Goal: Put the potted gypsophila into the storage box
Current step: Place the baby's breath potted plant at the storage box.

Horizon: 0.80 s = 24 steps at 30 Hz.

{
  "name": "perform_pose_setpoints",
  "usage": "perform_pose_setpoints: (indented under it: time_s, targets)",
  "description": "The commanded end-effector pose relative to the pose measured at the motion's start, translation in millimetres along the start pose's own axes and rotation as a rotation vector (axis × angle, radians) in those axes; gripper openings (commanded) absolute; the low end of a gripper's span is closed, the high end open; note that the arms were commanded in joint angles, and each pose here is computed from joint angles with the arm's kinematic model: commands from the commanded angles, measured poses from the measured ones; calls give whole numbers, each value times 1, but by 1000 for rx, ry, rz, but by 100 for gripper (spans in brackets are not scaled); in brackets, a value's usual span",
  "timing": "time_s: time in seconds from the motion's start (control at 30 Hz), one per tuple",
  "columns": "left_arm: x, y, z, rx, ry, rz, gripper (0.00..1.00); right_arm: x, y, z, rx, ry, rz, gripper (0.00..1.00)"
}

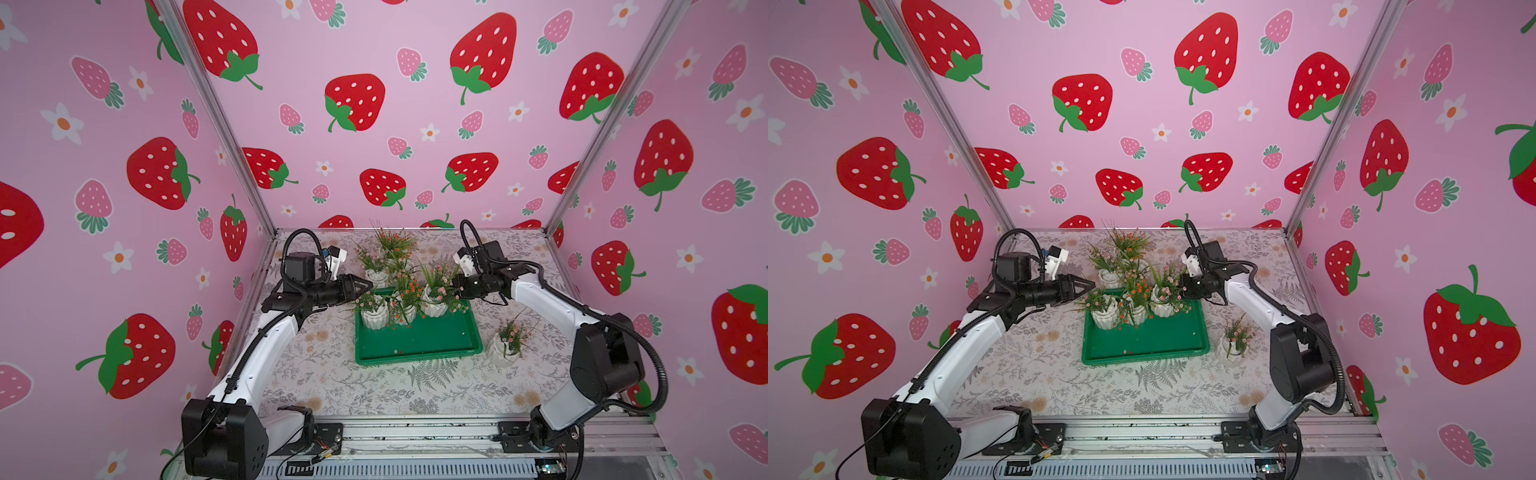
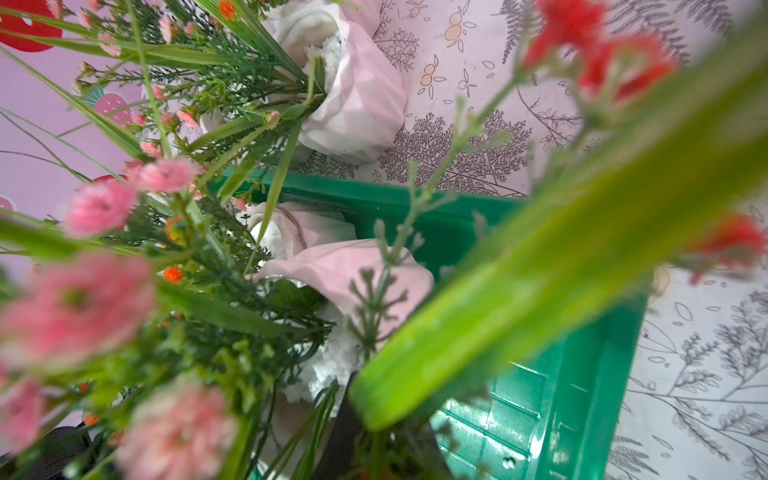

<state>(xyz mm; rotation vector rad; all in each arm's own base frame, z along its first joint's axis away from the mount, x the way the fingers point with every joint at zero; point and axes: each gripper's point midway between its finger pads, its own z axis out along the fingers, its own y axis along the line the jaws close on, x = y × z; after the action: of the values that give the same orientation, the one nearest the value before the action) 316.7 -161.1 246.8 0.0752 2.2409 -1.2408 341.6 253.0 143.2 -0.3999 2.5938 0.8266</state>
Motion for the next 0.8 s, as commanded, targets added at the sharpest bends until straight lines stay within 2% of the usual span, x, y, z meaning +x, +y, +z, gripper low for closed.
perform_pose_setpoints:
  time_s: [0.0, 0.3, 0.77]
  targets:
    - [-1, -1, -1, -6, 2, 14, 42, -13, 12, 2, -44, -54, -36, 0]
    - [-1, -1, -4, -24, -3, 25, 42, -4, -4, 20, 26, -35, -39, 0]
    - [-1, 3, 0, -24, 6, 10, 41, -5, -6, 35, 56, -43, -58, 0]
